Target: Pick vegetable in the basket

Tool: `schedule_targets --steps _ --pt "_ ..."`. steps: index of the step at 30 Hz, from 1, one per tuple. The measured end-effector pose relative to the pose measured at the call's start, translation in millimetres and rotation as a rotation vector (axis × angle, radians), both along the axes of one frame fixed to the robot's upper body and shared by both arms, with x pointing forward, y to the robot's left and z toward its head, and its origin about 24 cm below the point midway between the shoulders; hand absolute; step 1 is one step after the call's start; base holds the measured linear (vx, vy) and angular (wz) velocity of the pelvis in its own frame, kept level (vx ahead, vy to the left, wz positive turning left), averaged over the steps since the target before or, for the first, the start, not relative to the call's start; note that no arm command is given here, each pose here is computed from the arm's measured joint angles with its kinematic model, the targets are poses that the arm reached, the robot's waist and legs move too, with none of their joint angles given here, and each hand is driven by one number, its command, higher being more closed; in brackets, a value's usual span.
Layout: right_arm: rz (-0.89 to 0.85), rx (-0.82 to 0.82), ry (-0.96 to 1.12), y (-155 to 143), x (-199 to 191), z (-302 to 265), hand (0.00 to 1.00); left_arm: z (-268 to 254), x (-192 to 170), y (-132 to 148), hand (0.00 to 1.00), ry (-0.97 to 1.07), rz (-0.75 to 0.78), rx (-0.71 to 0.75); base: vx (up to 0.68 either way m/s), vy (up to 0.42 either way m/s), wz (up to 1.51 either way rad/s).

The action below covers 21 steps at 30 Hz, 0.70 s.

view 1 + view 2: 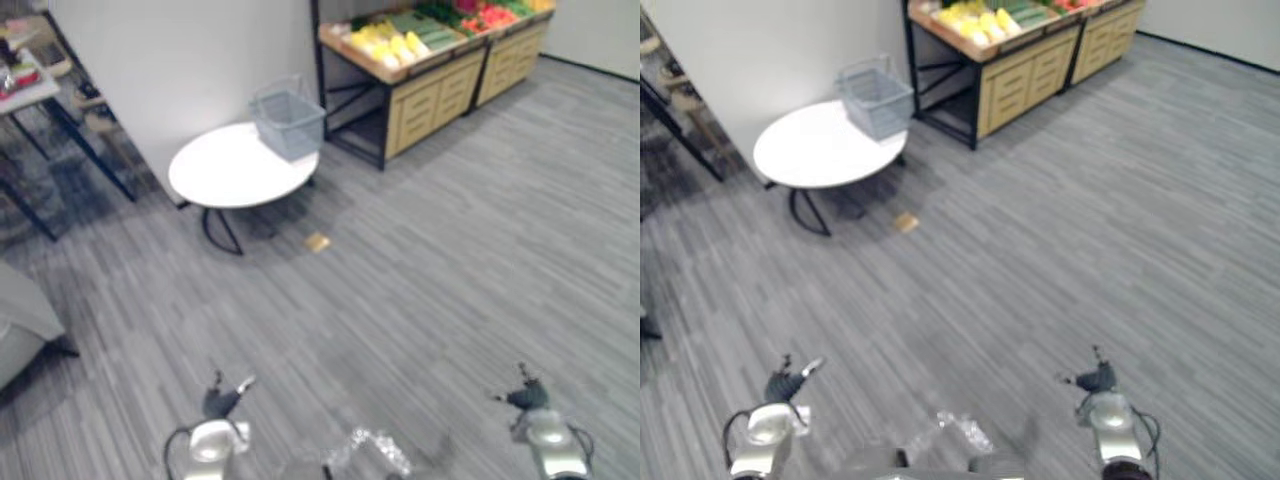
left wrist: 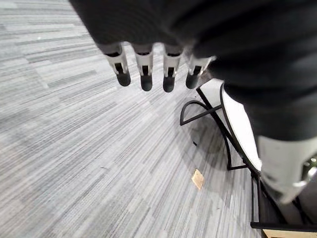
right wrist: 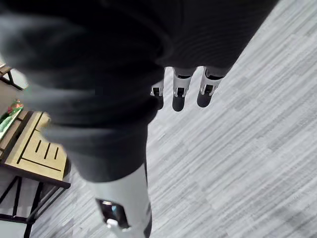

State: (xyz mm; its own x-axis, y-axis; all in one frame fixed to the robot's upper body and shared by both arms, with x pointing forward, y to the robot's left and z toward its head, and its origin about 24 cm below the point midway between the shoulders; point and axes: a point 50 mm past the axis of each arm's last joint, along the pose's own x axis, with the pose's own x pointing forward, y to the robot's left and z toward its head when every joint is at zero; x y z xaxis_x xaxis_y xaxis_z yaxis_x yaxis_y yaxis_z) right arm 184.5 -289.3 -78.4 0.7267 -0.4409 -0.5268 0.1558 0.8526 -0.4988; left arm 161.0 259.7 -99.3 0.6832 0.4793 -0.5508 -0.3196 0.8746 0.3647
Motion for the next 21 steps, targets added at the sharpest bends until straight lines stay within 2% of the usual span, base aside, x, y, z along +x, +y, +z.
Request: schedule_targets --steps 8,16,21 --pt "0.007 -0.007 -0.027 -0.4 6.7 5.9 0.00 -0.6 -5.0 4.8 0.00 -0.009 0.053 -0.025 0.38 0.137 -0.27" --pt "0.062 0.077 0.026 36.8 -5.0 -15.6 0.00 -11.8 -24.4 -1.5 0.00 0.053 0.050 -0.059 0.59 0.261 0.02" --pt "0.132 0.038 -0.045 44.1 9.5 -1.1 0.00 -8.6 -10.6 -9.8 0.00 0.032 -0.008 -0.057 0.54 0.058 0.61"
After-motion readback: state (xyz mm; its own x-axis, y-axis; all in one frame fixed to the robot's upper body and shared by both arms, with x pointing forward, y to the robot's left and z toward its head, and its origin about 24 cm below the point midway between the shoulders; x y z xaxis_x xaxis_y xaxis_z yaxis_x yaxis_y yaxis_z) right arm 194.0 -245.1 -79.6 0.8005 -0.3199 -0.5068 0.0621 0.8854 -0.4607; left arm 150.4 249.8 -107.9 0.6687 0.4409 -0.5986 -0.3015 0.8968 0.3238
